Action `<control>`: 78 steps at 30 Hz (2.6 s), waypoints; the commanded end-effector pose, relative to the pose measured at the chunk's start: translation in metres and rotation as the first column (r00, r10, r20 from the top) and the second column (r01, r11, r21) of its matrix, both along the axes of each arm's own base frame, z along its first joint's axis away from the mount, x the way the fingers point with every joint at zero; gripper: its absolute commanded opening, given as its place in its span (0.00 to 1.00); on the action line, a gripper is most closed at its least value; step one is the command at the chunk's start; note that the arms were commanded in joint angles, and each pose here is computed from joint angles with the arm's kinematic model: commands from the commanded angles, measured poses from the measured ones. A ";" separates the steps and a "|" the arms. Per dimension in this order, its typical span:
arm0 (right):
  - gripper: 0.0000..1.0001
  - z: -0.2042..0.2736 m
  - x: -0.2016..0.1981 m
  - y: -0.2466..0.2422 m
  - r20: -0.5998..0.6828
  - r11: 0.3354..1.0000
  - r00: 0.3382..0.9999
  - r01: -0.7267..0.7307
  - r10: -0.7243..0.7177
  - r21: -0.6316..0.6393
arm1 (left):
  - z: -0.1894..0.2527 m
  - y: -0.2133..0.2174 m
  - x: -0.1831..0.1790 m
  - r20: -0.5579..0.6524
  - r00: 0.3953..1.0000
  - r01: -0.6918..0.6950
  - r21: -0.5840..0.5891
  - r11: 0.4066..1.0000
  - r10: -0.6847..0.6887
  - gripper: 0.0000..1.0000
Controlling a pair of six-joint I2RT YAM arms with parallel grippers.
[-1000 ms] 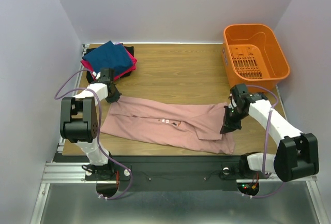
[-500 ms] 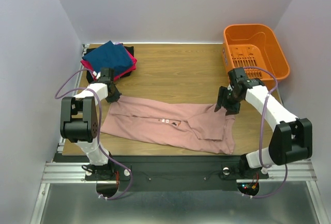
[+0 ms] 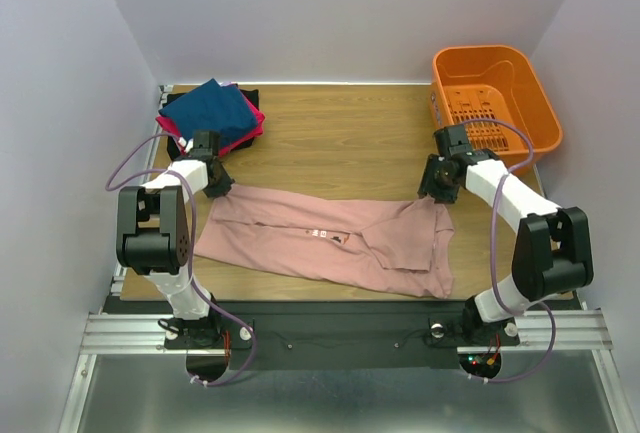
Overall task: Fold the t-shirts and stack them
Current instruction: Fold the tshirt
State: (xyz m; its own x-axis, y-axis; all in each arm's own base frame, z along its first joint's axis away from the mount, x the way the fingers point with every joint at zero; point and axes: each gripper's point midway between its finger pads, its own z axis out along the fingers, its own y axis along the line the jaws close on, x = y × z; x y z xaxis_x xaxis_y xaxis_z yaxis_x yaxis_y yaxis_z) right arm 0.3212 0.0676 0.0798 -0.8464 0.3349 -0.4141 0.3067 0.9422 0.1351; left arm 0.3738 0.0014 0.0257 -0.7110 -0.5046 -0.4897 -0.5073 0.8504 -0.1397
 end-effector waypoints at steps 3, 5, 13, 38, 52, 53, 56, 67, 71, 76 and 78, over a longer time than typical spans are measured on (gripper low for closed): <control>0.50 -0.001 0.017 -0.020 0.074 0.995 0.996 0.059 -0.053 -0.085 | -0.020 0.016 -0.014 -0.093 0.995 -0.023 0.023 0.999 0.025 0.00; 0.50 -0.001 0.016 -0.021 0.079 0.994 0.995 0.060 -0.053 -0.088 | -0.020 0.017 -0.014 -0.095 0.995 -0.024 0.020 1.000 0.025 0.00; 0.55 -0.022 0.012 -0.022 0.061 0.994 0.997 0.043 -0.037 -0.099 | -0.024 0.018 -0.018 -0.100 0.994 -0.032 0.009 0.999 0.033 0.00; 0.00 -0.023 0.006 -0.036 0.083 0.984 0.993 0.092 -0.080 -0.153 | -0.025 0.030 -0.029 -0.108 0.988 -0.111 0.003 0.994 0.111 0.00; 0.00 -0.036 -0.019 -0.044 -0.006 0.979 0.996 0.088 -0.091 -0.186 | -0.021 0.031 -0.028 -0.094 0.987 -0.135 -0.004 0.991 0.134 0.00; 0.00 -0.035 -0.018 -0.043 -0.005 0.979 0.997 0.079 -0.082 -0.186 | -0.020 0.031 -0.027 -0.089 0.987 -0.132 -0.002 0.991 0.131 0.00; 0.03 -0.030 -0.010 -0.041 0.009 0.981 0.998 0.069 -0.068 -0.181 | -0.012 0.033 -0.020 -0.069 0.992 -0.106 0.009 0.994 0.107 0.00; 0.69 0.010 -0.010 -0.019 0.122 0.996 0.991 -0.037 0.047 -0.087 | 0.062 0.043 0.003 0.084 0.993 -0.096 0.097 0.991 0.088 0.66; 0.70 0.024 -0.018 -0.007 0.144 0.987 0.981 -0.116 0.131 -0.110 | 0.082 0.033 -0.005 0.125 0.990 -0.084 0.128 0.988 0.068 0.68; 0.70 0.014 -0.037 0.023 0.107 0.975 0.969 -0.216 0.221 -0.058 | 0.083 -0.034 -0.016 0.137 0.987 0.061 0.136 0.989 -0.080 0.69; 0.70 0.010 -0.045 0.040 0.088 0.968 0.964 -0.252 0.252 -0.007 | 0.075 -0.058 -0.019 0.122 0.985 0.108 0.106 0.988 -0.121 0.69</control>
State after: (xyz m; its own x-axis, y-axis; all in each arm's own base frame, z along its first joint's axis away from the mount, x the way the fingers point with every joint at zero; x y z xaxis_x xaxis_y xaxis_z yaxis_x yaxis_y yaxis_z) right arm 0.2902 0.0849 0.0937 -0.8333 0.1481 -0.5326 0.1095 0.9886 0.1036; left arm 0.3685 -0.0221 0.1114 -0.6379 -0.4135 -0.6497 -0.4460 0.8861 -0.1260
